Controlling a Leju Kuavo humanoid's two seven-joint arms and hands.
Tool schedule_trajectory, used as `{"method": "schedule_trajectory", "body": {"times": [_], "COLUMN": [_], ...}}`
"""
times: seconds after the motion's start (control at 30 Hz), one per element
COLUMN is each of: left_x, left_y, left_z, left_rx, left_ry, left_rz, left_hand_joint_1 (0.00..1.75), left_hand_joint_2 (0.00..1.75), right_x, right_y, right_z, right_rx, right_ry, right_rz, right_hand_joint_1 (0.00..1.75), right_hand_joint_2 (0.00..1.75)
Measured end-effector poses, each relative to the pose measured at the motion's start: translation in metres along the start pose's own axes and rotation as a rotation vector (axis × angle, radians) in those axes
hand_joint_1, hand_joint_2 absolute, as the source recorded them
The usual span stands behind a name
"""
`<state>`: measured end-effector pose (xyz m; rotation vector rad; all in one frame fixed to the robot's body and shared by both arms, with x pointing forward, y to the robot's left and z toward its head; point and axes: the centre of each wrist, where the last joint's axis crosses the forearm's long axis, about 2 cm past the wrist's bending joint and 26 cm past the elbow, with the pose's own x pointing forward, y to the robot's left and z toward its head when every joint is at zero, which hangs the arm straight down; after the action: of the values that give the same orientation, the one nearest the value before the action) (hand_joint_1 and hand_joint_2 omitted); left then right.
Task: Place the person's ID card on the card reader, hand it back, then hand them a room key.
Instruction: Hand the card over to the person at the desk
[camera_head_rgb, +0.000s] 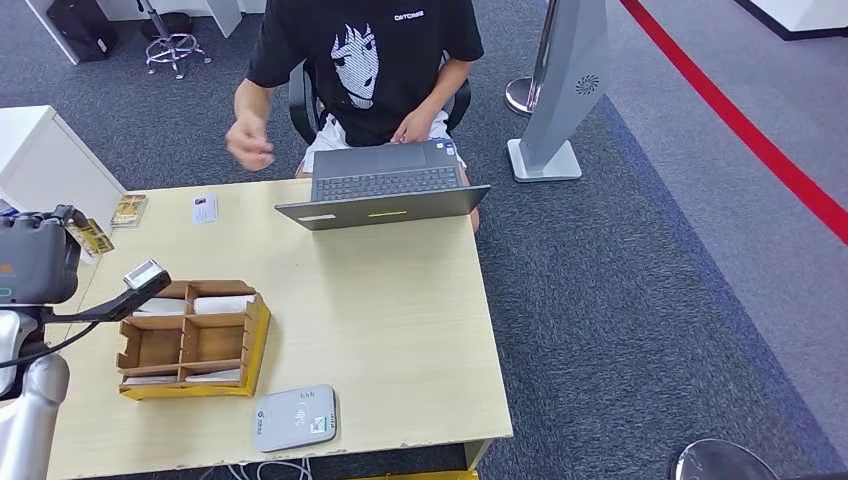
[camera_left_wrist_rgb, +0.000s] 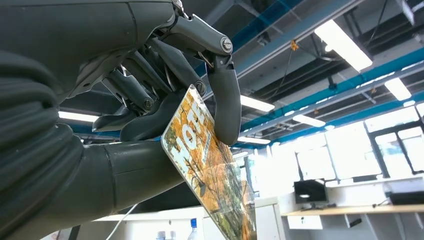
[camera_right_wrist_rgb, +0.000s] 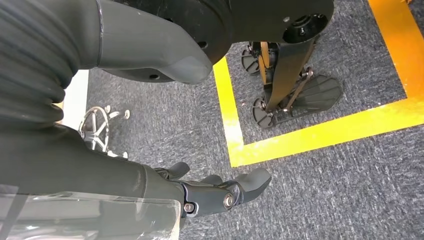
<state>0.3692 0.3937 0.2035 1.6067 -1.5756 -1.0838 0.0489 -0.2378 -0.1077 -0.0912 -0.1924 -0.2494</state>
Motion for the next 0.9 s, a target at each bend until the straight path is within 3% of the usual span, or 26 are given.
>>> {"method": "schedule_trajectory", "body": {"times": [0.17,0.37,0.4,0.43,0.53,0.57,0.9], "left_x": [-0.004,-0.009,-0.010,-0.010,-0.013,-0.014,-0.011], "left_y": [-0.004,-0.013,-0.014,-0.015,-0.018,-0.018,-0.024], "left_z": [-0.017,-0.016,-0.016,-0.015,-0.012,-0.011,0.029], "left_rx": [-0.034,-0.064,-0.070,-0.075,-0.086,-0.086,-0.040], "left_ry": [0.020,0.039,0.041,0.042,0.051,0.054,0.029], "left_rz": [-0.006,0.004,0.004,0.005,0.014,0.019,0.091], "left_hand_joint_1": [1.75,1.75,1.67,1.42,0.19,0.00,0.00], "left_hand_joint_2": [1.75,1.75,1.75,1.75,1.75,1.75,1.75], "right_x": [0.000,0.000,0.000,0.000,0.000,0.000,-0.001], "right_y": [0.000,0.000,0.000,0.000,0.000,0.000,-0.001], "right_z": [0.000,0.000,0.000,0.000,0.000,0.000,0.000], "right_rx": [0.003,0.010,0.011,0.011,0.012,0.012,-0.002], "right_ry": [0.000,0.000,0.000,0.001,0.004,0.005,0.011], "right_rz": [0.004,0.005,0.005,0.005,0.005,0.004,-0.011], "right_hand_joint_1": [0.00,0.00,0.00,0.00,0.00,0.00,0.00], "right_hand_joint_2": [1.75,1.75,1.75,1.75,1.75,1.75,1.75]}}
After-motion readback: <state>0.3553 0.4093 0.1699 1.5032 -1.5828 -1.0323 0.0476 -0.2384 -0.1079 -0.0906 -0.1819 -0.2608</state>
